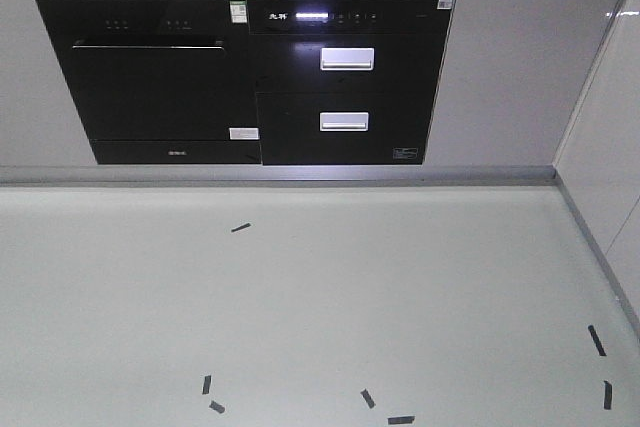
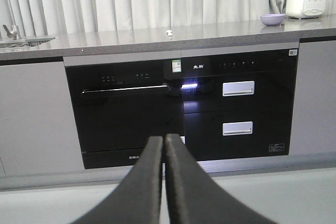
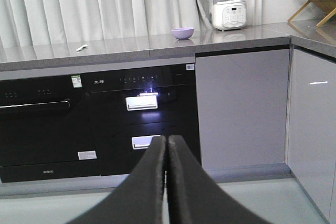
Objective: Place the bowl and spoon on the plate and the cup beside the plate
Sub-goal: 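Drive the base forward toward the black appliance cabinet, then keep driving forward toward the countertop with the spoon and bowl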
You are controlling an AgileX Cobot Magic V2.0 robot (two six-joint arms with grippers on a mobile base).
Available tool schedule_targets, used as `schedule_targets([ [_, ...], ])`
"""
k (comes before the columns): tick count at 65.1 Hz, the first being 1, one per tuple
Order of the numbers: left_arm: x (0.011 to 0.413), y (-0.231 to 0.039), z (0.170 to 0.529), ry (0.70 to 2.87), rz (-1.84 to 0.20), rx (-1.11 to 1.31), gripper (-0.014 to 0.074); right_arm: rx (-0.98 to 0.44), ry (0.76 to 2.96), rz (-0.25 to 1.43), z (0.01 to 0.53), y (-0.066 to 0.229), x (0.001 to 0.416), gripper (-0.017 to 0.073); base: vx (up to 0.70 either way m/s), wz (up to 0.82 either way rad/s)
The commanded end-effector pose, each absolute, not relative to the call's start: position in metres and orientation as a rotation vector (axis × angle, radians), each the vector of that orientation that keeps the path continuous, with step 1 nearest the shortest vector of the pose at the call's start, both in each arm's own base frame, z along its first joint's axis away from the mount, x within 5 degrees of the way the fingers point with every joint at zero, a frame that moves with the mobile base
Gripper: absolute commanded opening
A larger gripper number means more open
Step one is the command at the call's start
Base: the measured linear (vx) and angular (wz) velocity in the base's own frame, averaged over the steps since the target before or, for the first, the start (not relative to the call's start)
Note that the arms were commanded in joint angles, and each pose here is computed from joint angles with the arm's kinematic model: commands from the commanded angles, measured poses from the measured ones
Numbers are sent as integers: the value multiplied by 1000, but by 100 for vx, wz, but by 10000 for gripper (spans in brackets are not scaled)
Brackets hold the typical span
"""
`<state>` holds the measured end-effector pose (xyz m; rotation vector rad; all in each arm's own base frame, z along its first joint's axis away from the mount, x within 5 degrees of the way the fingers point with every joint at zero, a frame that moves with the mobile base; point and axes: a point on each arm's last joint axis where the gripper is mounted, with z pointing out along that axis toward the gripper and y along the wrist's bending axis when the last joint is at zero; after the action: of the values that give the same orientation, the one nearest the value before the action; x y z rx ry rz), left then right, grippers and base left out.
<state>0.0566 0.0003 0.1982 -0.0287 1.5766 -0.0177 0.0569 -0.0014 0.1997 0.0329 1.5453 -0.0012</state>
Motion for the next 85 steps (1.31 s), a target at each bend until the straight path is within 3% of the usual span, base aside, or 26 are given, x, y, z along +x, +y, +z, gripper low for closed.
schedule_targets([
  [1,57,1,195,1523,-22,-39,-6,18,1472,-13,203,-1,56,-2,8,-5],
  [85,57,1,195,1523,-22,-39,-6,18,1472,-13,203,-1,56,-2,9,-2],
])
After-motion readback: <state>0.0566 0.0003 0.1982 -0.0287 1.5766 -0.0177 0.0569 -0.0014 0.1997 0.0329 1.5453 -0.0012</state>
